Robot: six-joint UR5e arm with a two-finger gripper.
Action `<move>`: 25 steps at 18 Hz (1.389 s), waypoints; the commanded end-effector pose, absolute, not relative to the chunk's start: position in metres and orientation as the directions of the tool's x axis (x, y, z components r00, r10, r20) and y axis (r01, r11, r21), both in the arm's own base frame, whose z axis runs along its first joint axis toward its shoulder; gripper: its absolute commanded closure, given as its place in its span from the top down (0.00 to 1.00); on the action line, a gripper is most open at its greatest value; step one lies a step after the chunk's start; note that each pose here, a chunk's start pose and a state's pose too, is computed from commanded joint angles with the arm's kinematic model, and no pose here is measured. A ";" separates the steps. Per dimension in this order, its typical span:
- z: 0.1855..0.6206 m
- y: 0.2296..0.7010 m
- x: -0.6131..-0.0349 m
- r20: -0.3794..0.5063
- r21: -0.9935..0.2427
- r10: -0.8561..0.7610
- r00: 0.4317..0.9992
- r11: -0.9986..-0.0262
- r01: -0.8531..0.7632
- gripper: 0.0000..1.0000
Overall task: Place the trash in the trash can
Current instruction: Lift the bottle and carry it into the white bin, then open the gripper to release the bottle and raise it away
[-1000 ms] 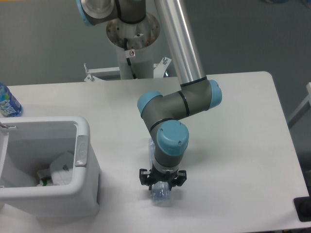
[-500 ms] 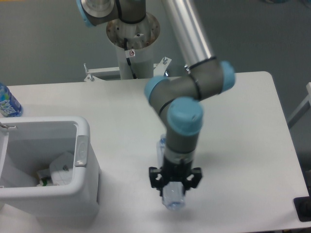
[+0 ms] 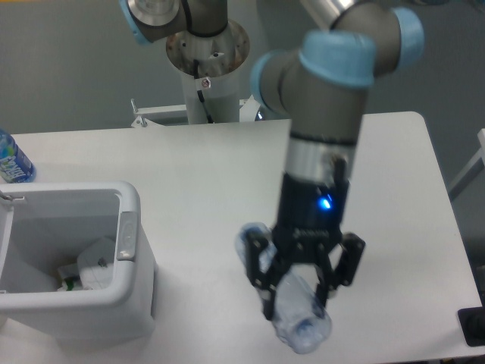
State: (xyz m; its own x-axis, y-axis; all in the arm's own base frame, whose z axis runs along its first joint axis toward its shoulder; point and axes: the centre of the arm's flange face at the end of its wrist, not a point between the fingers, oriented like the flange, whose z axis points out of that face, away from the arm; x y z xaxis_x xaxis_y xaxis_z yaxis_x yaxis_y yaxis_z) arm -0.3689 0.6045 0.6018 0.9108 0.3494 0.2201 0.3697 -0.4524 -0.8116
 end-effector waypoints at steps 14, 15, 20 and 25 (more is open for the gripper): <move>0.572 0.667 -0.199 0.272 -0.768 0.145 0.951 -0.562 0.306 0.70; 0.567 0.669 -0.194 0.274 -0.764 0.138 0.952 -0.570 0.303 0.73; 0.556 0.666 -0.174 0.278 -0.748 0.116 0.954 -0.597 0.290 1.00; 0.549 0.650 -0.211 0.276 -0.738 0.180 0.944 -0.590 0.328 1.00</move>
